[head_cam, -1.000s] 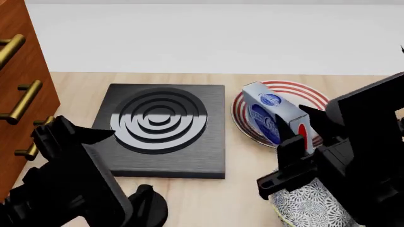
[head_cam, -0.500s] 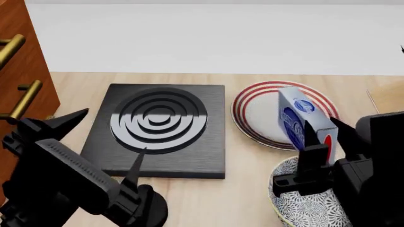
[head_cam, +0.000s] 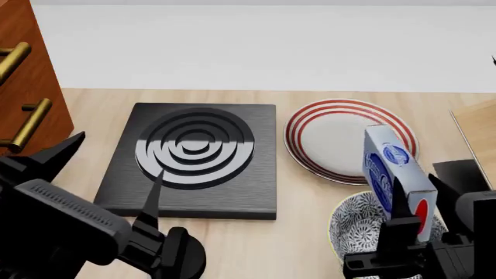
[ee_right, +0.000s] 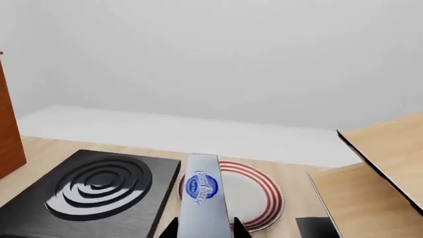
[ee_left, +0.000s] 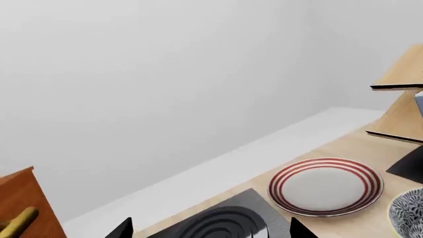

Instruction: Pick up the cream cheese and put it in the bowl.

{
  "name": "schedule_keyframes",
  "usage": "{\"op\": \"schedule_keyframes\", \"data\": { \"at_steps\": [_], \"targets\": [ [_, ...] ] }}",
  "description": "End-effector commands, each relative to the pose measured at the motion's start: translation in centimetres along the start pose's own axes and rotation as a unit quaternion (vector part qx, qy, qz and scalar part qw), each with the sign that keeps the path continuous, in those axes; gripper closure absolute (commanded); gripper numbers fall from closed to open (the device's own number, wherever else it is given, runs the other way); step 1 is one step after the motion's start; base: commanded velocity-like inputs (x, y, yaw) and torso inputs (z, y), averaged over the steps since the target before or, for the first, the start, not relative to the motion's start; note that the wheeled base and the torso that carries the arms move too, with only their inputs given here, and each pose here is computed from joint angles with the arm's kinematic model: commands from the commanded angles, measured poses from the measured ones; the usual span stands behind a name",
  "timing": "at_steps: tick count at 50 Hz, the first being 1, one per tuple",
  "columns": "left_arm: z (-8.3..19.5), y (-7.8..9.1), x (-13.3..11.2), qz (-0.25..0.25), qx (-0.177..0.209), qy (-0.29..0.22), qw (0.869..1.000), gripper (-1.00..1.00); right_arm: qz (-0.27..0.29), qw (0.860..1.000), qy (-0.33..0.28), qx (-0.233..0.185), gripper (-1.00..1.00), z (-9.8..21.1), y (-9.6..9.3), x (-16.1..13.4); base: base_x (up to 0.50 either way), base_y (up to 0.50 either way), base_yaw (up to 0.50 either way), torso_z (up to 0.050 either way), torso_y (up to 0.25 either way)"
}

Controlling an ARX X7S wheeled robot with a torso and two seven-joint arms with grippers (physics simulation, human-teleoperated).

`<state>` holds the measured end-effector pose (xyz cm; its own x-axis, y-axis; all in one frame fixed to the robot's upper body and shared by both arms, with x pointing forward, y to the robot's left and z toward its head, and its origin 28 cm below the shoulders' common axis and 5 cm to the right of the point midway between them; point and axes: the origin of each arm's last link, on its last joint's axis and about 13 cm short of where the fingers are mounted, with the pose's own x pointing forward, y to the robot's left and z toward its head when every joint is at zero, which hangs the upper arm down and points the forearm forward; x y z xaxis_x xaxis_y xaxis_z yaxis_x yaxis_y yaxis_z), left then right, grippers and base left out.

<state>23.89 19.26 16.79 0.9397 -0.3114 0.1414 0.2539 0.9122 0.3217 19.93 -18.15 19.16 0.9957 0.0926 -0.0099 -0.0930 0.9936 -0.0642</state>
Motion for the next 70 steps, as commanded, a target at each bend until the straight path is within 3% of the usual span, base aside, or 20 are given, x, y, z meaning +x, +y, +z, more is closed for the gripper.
{"op": "schedule_keyframes", "data": {
  "at_steps": [1,25,44,70],
  "targets": [
    [-0.3,-0.1,-0.1,0.014,-0.006,-0.012,1.000,-1.00,-0.030,0.999,0.009,-0.013,1.00,-0.4,-0.6,-0.5,0.00,0.00,0.00,0.000,0.000],
    [-0.8,-0.2,-0.3,0.014,-0.002,-0.010,1.000,-1.00,-0.042,0.994,0.097,-0.022,1.00,-1.1,-0.1,1.4,0.00,0.00,0.00,0.000,0.001],
    [-1.1,-0.2,0.0,0.015,-0.017,-0.006,1.000,-1.00,-0.073,0.989,0.128,-0.018,1.00,-1.5,-0.4,2.7,0.00,0.00,0.00,0.001,0.001],
    [-0.7,-0.3,-0.4,0.018,-0.007,-0.019,1.000,-1.00,-0.069,0.983,0.165,-0.029,1.00,-1.2,0.0,4.2,0.00,0.00,0.00,0.000,0.000]
  ]
}}
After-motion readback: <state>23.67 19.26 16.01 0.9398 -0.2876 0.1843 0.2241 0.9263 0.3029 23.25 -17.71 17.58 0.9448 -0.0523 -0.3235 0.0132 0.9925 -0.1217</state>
